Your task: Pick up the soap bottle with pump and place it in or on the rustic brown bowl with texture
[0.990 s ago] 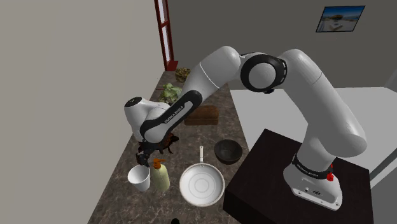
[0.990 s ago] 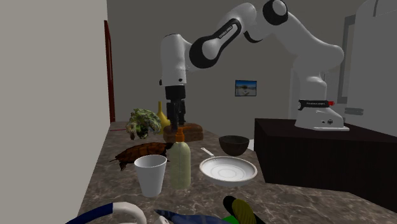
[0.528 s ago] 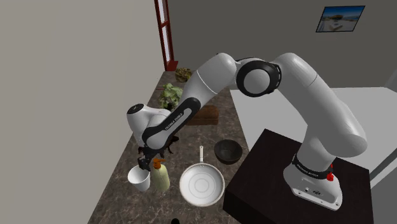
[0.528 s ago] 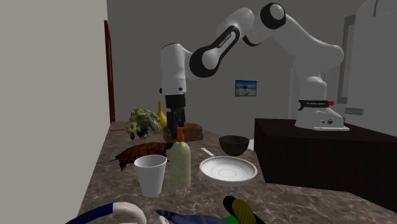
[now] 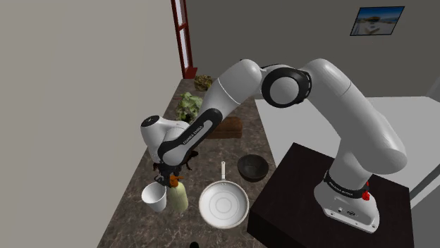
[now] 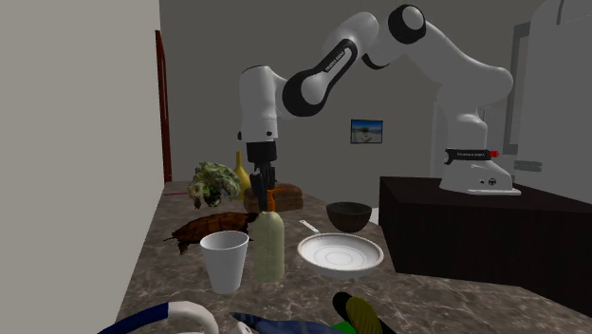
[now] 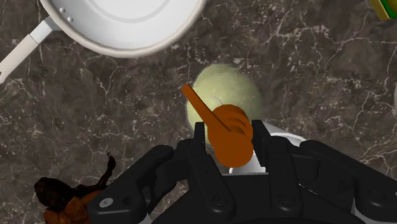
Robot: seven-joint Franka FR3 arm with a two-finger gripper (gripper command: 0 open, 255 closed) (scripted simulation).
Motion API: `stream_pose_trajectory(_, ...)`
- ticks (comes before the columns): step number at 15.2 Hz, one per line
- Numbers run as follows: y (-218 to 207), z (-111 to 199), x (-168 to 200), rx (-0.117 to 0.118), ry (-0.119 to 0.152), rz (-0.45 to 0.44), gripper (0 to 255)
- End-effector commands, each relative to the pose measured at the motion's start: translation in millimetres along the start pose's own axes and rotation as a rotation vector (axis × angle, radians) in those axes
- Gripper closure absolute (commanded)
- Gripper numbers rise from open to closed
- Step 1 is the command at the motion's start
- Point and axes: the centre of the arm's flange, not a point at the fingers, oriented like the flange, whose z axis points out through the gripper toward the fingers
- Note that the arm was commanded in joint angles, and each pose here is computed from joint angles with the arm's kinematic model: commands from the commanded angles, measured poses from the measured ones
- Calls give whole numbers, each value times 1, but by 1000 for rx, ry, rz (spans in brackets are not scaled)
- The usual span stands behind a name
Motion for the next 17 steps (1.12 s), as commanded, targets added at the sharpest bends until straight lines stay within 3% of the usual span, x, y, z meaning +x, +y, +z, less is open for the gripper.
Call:
stream_pose_trajectory(1,0,0,0,-1,0,0,255)
stream_pose_trajectory(8,0,0,0,0,0,0,255)
stream_pose_trajectory(17,1,-47,-3,0,0,0,255)
